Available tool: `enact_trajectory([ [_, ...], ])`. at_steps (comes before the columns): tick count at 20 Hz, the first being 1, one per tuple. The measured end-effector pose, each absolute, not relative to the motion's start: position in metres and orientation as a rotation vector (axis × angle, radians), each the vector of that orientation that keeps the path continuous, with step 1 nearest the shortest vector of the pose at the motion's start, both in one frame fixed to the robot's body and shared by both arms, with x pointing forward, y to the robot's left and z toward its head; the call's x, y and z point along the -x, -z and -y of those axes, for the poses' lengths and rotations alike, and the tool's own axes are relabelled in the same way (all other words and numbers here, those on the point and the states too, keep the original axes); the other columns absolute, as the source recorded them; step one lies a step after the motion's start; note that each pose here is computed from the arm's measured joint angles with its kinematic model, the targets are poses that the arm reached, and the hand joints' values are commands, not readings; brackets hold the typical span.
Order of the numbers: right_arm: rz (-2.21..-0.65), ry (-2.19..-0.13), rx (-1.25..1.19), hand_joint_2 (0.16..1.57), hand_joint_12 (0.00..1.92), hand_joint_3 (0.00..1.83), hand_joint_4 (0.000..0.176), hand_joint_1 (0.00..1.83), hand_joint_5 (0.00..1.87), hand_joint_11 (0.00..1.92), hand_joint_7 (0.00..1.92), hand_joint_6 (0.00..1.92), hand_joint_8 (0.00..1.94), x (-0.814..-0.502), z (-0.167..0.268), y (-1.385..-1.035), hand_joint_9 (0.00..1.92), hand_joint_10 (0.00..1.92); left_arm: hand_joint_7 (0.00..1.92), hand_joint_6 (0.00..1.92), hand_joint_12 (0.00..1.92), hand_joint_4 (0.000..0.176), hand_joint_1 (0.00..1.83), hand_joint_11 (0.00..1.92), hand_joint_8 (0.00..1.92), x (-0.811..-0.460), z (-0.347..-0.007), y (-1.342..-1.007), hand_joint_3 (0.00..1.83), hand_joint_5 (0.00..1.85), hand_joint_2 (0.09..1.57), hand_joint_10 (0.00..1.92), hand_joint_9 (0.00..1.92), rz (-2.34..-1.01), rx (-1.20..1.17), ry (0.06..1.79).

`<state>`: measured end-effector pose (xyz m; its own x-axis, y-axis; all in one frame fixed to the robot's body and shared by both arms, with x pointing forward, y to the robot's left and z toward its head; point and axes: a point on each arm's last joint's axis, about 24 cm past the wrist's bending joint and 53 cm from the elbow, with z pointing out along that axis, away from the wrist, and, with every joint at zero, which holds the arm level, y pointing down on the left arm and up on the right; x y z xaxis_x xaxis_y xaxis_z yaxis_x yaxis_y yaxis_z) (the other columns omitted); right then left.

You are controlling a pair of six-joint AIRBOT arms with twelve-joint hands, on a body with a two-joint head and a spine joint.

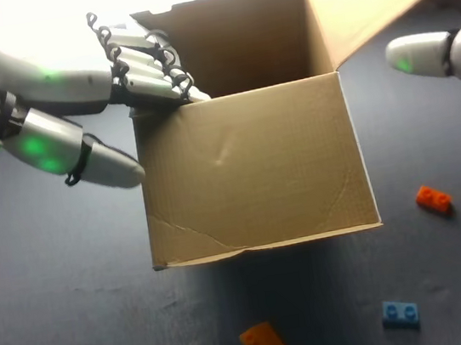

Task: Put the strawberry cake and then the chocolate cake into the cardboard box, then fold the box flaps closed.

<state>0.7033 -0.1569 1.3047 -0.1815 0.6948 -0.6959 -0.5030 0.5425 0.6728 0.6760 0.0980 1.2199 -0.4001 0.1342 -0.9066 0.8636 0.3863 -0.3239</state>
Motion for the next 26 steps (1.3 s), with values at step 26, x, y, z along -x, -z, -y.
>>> enact_trajectory([
  [26,-1.508,-1.004,0.102,1.24,0.25,0.00,0.000,0.00,0.16,0.00,0.21,0.01,0.01,-0.695,0.066,-1.306,0.17,0.02,0.24,0.00,0.68,0.000,0.00,0.00,0.00,-0.728,-0.202,-1.234,0.00,0.24,1.30,0.00,0.25,-1.837,-0.746,0.931],
])
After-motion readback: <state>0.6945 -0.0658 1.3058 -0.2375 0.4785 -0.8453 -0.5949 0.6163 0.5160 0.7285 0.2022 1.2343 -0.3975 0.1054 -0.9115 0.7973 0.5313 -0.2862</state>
